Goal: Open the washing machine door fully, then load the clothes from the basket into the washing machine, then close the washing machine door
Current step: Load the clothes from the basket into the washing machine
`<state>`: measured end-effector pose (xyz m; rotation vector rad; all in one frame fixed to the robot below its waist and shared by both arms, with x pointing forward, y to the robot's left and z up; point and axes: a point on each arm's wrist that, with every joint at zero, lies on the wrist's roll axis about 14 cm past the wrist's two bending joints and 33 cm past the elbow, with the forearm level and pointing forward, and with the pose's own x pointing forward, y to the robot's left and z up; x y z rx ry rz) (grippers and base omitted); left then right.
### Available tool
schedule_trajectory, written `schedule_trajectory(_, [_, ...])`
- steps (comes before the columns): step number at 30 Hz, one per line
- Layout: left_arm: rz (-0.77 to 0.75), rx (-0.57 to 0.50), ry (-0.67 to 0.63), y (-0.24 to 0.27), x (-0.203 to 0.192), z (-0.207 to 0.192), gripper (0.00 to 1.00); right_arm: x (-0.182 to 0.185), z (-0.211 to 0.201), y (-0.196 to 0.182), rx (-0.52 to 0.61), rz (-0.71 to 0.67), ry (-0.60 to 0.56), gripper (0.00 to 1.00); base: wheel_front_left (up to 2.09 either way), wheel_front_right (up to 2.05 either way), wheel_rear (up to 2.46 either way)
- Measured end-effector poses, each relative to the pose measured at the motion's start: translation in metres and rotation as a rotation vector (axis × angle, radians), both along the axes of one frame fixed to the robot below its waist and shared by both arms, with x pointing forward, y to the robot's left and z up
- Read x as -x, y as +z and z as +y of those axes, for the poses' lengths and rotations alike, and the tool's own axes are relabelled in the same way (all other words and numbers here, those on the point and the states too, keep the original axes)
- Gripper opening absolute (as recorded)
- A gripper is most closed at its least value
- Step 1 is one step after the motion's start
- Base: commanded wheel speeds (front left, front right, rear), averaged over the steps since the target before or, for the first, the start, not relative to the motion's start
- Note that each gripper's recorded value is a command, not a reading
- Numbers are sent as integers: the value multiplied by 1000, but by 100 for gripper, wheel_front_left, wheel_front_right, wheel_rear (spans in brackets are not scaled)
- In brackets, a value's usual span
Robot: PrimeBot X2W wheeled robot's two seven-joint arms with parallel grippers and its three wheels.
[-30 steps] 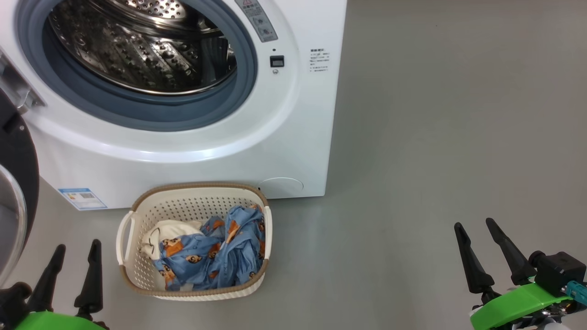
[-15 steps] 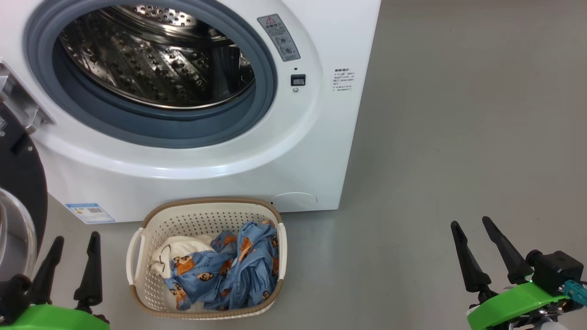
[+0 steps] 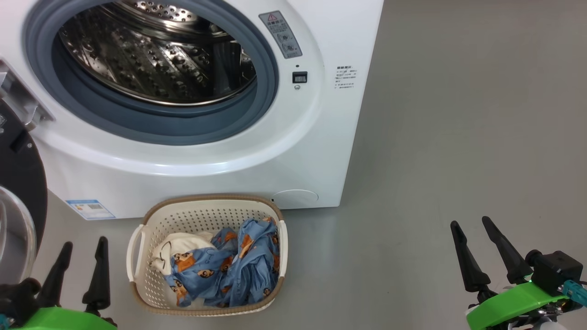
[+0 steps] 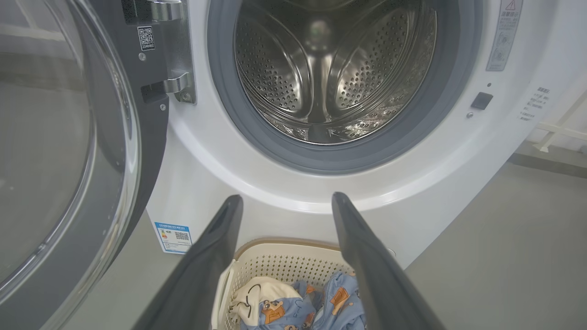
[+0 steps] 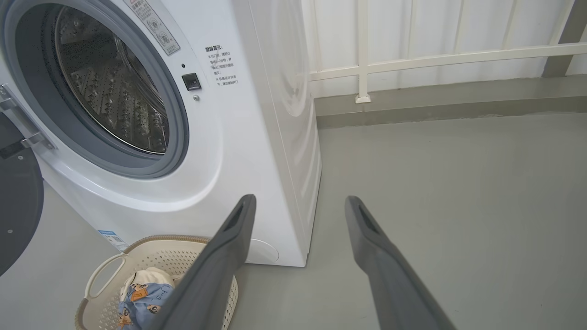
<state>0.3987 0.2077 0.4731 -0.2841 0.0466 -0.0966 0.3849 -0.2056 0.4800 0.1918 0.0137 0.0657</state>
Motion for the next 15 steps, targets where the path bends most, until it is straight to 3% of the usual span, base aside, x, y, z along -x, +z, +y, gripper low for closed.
schedule_trajectory(15, [190,29,-61,-63,-5,-26,100,-19,8,-11,-16,21,4,100,0,0,0])
